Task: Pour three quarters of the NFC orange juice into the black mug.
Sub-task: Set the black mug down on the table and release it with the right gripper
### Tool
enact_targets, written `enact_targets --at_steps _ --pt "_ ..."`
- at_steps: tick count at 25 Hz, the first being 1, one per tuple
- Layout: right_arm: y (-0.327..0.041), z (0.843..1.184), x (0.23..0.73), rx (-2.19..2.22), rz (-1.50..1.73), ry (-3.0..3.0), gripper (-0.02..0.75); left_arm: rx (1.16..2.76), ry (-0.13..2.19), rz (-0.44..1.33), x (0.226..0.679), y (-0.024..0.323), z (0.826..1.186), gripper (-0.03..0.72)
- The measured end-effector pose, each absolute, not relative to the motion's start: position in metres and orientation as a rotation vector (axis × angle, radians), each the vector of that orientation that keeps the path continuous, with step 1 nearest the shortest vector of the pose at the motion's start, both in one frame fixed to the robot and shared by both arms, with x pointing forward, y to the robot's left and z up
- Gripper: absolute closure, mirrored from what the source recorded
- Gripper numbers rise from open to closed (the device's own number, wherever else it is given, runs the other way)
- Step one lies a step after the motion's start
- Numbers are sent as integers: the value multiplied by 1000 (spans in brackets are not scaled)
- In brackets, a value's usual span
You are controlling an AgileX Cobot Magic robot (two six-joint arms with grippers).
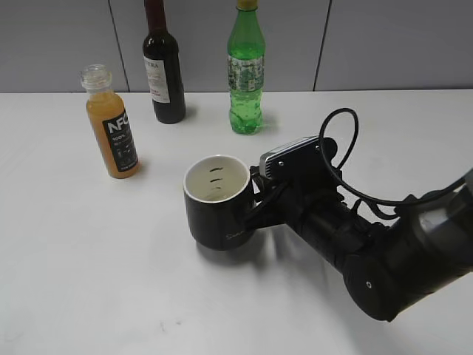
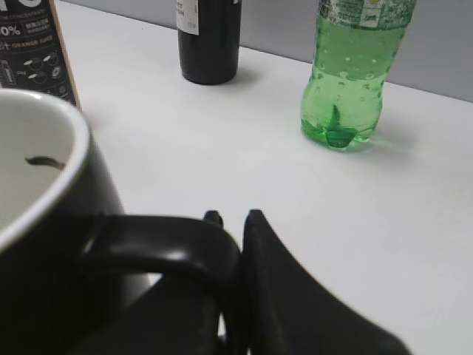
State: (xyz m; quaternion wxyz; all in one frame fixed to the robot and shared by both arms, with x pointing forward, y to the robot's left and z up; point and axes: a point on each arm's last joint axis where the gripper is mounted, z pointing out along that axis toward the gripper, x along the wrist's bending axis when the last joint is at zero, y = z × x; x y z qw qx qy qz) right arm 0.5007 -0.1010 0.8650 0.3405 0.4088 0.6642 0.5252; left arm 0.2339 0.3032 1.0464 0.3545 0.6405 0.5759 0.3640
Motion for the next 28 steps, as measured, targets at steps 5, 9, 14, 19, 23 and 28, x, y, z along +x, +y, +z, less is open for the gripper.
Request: enact_targets --at_steps 5,9,14,19,23,28 --pt "-97 857 506 1074 1356 1727 693 1655 1488 941 234 303 1046 452" --pt "-98 849 508 1100 1332 1731 694 1655 1488 941 234 303 1046 452" --pt "-99 841 509 1134 1312 1726 694 1655 1488 941 234 303 1046 452" --pt "-99 839 509 1155 1315 1726 691 1655 1488 941 234 303 1046 452" --pt "-99 839 509 1157 1322 1719 672 1655 1488 941 234 303 1046 452" --pt "-99 841 510 1160 1345 1693 599 1655 1488 941 234 303 1046 452"
